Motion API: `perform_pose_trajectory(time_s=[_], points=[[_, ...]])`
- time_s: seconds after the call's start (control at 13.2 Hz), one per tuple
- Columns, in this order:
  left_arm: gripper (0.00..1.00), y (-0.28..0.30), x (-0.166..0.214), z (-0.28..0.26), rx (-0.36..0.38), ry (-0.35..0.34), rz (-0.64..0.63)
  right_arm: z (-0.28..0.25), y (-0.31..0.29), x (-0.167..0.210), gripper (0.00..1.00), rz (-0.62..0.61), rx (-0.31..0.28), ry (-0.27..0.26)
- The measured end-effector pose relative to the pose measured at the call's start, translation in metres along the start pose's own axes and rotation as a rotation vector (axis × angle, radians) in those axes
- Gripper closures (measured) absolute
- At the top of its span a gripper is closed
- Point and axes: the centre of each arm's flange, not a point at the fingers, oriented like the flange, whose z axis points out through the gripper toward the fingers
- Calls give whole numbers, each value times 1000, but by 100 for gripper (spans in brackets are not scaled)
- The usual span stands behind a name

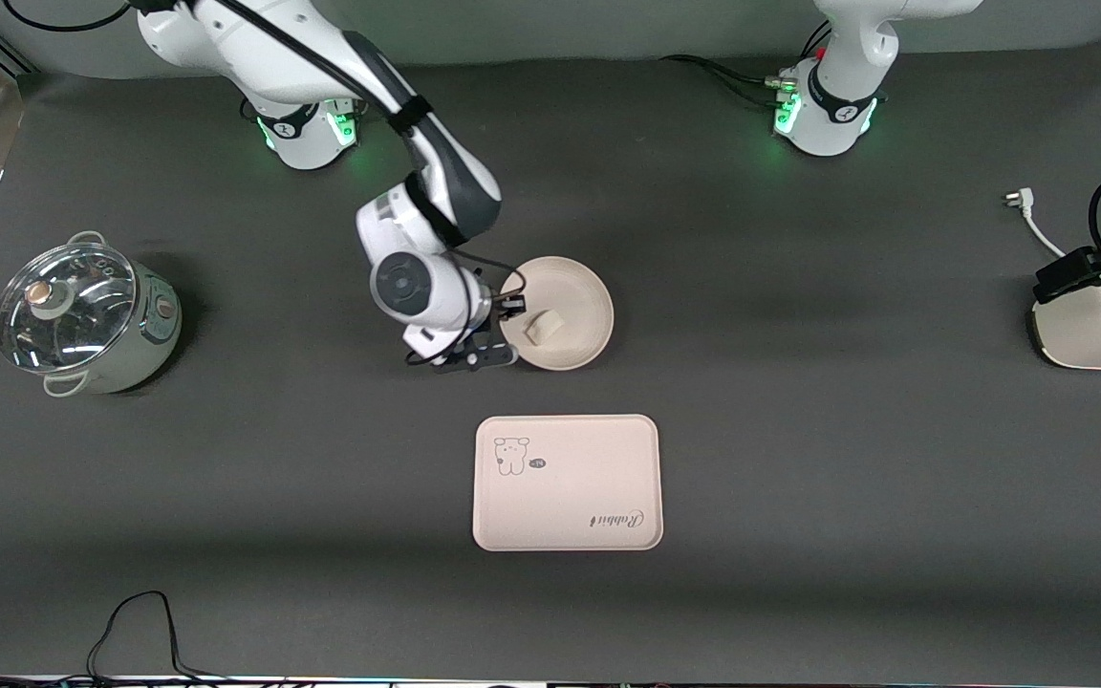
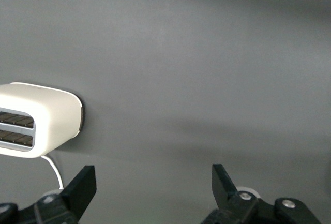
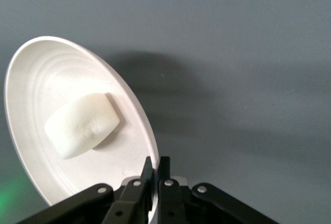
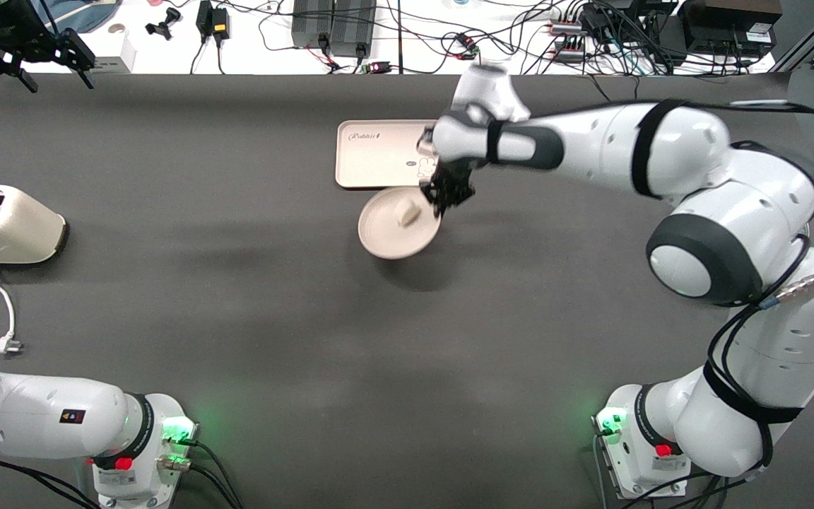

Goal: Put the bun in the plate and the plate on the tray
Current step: 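Grasp the plate rim with the right gripper and lift it, then lower the plate onto the bunny tray with the right gripper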

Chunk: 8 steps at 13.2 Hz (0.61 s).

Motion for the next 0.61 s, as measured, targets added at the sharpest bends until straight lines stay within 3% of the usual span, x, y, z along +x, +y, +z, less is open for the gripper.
perform_pose_trajectory(time_s=[0.3,0.61], points=[[0,9,1,-5,-41,7,4,-94,-3,37,94,43,171,107],[0,9,1,-1,-42,-8,3,-102,11,104,94,77,222,205]])
